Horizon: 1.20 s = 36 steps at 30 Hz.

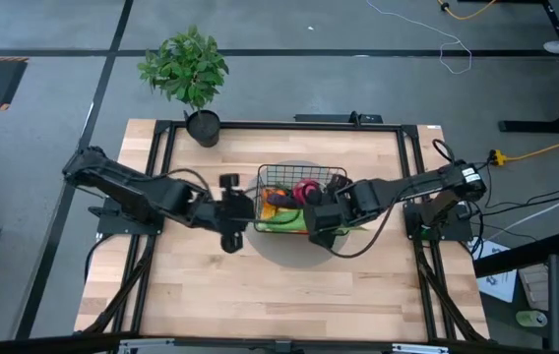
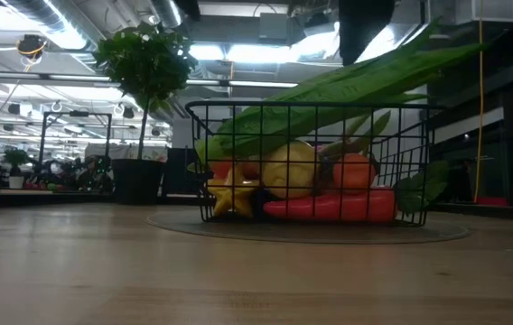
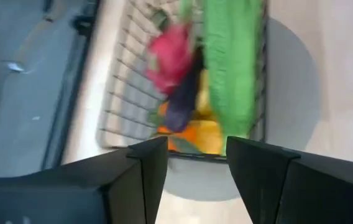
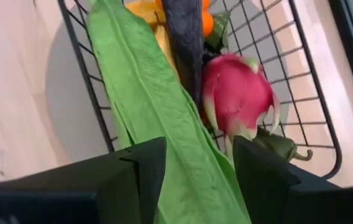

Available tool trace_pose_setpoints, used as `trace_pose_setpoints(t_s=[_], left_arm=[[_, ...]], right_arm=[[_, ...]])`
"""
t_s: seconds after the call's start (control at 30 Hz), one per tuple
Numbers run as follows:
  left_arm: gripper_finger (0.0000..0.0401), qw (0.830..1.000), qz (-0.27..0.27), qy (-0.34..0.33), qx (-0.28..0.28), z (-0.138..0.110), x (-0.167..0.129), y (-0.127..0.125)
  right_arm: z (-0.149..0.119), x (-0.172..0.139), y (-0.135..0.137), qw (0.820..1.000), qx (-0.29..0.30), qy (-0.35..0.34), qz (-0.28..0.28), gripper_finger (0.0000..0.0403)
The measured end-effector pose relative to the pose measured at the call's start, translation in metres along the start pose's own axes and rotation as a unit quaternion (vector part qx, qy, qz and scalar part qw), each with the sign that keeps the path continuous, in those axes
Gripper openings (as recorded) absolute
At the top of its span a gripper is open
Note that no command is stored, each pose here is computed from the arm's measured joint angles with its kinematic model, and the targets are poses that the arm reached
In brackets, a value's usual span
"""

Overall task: Build produce basket
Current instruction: Put the green leaf lettuce into the black wire basket

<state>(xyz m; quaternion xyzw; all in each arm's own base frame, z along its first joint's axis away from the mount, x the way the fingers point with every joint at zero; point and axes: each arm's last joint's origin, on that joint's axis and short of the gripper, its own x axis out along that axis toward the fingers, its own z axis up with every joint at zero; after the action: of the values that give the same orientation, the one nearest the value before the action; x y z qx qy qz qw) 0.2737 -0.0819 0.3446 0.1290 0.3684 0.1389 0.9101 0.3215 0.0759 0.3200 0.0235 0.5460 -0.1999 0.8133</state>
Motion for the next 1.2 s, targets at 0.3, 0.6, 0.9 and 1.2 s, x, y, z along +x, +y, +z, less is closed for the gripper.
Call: trace_pose_setpoints(t_s=[0.3, 0.6, 0.9, 1.2], left_arm=[[0.0153, 0.996, 0.043, 0.031, -0.075, -0.033, -0.070, 0.040], [0.0153, 0.992, 0.030, -0.013, -0.119, -0.068, -0.102, 0.060], [0.0153, 0.988, 0.041, -0.005, -0.151, -0.100, -0.094, 0.061], [0.0153, 0.987, 0.050, 0.010, -0.152, -0.108, -0.085, 0.056]], right_arm=[[0.001, 0.001, 0.005, 1.000, 0.007, -0.007, 0.028, 0.0174], [-0.011, 0.027, 0.005, 1.000, 0.021, 0.004, -0.021, 0.0174], [-0.026, 0.059, 0.003, 0.997, 0.028, 0.004, -0.068, 0.0174], [-0.029, 0.073, 0.006, 0.999, 0.028, 0.002, -0.040, 0.0174]])
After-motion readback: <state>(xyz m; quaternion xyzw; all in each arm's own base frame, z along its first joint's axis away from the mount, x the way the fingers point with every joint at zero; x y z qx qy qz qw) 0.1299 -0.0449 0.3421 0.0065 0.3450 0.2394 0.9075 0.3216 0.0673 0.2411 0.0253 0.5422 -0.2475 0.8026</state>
